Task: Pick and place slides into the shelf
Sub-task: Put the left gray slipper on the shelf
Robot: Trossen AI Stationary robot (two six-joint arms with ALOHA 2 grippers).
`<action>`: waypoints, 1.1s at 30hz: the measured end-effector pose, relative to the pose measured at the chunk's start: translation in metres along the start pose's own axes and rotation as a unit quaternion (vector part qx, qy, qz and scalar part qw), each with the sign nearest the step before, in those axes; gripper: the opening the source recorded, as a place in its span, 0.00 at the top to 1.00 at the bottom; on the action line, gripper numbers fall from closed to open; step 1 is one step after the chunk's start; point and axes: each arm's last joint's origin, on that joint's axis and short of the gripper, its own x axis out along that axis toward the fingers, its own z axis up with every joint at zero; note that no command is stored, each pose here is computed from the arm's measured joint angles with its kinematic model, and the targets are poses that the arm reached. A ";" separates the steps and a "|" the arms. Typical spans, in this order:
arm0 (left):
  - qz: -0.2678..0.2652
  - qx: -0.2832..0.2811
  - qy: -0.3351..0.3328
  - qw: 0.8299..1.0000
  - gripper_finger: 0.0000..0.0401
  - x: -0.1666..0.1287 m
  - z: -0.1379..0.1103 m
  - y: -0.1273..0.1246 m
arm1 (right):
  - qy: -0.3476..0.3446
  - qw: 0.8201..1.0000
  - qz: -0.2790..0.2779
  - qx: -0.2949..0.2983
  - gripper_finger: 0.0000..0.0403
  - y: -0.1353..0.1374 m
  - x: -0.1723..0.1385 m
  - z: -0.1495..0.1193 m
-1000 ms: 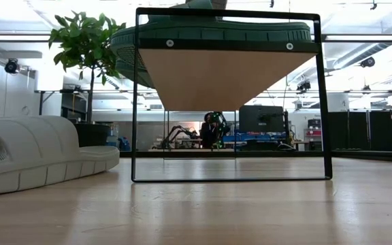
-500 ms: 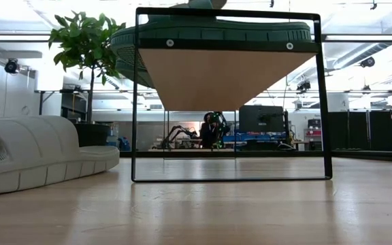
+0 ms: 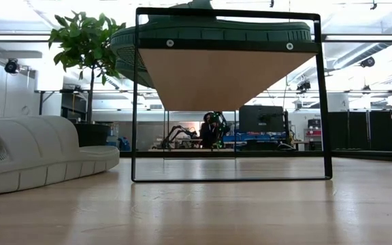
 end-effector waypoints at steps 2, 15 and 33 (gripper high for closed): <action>0.009 0.001 0.001 1.000 0.32 0.007 0.003 0.006 | -0.001 1.000 -0.002 -0.011 0.88 0.001 -0.004 0.002; -0.106 -0.050 0.022 0.993 0.32 0.076 0.010 0.031 | -0.010 1.000 -0.008 -0.009 0.88 0.001 -0.010 0.006; -0.122 -0.083 0.013 0.989 0.32 0.109 0.005 0.040 | -0.001 1.000 -0.008 -0.012 0.88 0.004 -0.008 0.007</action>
